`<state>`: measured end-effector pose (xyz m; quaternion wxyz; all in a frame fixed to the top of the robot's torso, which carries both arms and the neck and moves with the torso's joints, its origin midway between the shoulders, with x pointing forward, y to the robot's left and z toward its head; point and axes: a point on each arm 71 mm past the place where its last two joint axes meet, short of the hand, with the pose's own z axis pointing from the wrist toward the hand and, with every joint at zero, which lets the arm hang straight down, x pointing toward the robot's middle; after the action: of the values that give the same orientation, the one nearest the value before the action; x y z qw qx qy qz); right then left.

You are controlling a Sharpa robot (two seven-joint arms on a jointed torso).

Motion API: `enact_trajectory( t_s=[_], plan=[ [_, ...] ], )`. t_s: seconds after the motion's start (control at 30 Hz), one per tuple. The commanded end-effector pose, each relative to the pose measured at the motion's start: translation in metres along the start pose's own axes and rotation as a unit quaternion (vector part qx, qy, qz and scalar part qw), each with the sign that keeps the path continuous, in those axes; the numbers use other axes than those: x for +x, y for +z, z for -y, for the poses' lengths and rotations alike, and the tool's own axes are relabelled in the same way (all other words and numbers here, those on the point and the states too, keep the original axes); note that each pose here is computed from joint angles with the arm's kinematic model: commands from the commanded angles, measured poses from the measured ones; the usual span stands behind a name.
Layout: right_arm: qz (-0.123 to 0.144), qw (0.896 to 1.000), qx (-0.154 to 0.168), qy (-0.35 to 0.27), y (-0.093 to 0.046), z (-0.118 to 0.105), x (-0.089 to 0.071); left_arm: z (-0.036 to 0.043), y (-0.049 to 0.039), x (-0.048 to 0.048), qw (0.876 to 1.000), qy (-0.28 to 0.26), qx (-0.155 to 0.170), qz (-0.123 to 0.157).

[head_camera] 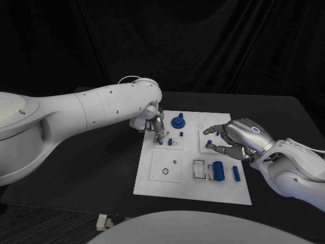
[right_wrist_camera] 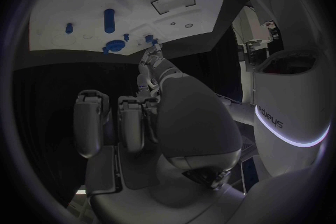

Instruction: Assemble the parts on the task board

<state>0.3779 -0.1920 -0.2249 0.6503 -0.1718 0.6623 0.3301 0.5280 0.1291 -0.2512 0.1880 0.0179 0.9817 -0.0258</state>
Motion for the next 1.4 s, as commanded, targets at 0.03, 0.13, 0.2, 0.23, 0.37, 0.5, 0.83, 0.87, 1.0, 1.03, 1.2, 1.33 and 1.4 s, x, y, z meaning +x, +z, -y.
enact_trajectory(
  t_s=[0.03, 0.13, 0.2, 0.23, 0.37, 0.5, 0.83, 0.87, 1.0, 1.03, 1.2, 1.33, 1.4],
  plan=[
    [-0.006, 1.000, 0.012, -0.001, -0.0004, 0.0015, 0.0018, -0.0014, 0.0027, 0.0048, 1.000, 0.002, -0.022, -0.007],
    [-0.007, 1.000, 0.013, -0.001, -0.0003, 0.0015, 0.0022, -0.0007, 0.0032, 0.0057, 1.000, 0.002, -0.020, -0.008],
    [-0.008, 1.000, 0.014, 0.000, -0.0002, 0.0015, 0.0025, 0.0001, 0.0034, 0.0063, 1.000, 0.003, -0.019, -0.009],
    [-0.008, 1.000, 0.014, 0.000, -0.0001, 0.0015, 0.0025, 0.0003, 0.0035, 0.0065, 1.000, 0.003, -0.019, -0.009],
    [-0.010, 1.000, 0.015, 0.000, 0.0001, 0.0015, 0.0030, 0.0016, 0.0037, 0.0075, 1.000, 0.005, -0.018, -0.010],
    [-0.012, 1.000, 0.016, 0.000, 0.0000, 0.0014, 0.0033, 0.0017, 0.0039, 0.0078, 1.000, 0.005, -0.017, -0.010],
    [-0.014, 1.000, 0.017, -0.001, 0.0001, 0.0017, 0.0040, 0.0008, 0.0059, 0.0078, 1.000, 0.001, -0.018, -0.010],
    [-0.015, 1.000, 0.017, -0.001, 0.0001, 0.0017, 0.0040, 0.0008, 0.0060, 0.0078, 1.000, 0.001, -0.018, -0.010],
    [-0.016, 1.000, 0.018, -0.001, 0.0002, 0.0018, 0.0043, 0.0011, 0.0069, 0.0082, 1.000, 0.000, -0.017, -0.010],
    [-0.016, 1.000, 0.018, -0.001, 0.0002, 0.0019, 0.0044, 0.0012, 0.0071, 0.0082, 1.000, 0.000, -0.016, -0.010],
    [-0.018, 1.000, 0.019, -0.001, 0.0001, 0.0023, 0.0047, 0.0018, 0.0077, 0.0084, 1.000, -0.001, -0.015, -0.010],
    [-0.018, 1.000, 0.020, -0.001, 0.0000, 0.0025, 0.0047, 0.0027, 0.0080, 0.0089, 1.000, 0.001, -0.013, -0.011],
    [-0.019, 1.000, 0.021, -0.001, 0.0000, 0.0026, 0.0047, 0.0033, 0.0081, 0.0091, 1.000, 0.002, -0.012, -0.012]
  ],
)
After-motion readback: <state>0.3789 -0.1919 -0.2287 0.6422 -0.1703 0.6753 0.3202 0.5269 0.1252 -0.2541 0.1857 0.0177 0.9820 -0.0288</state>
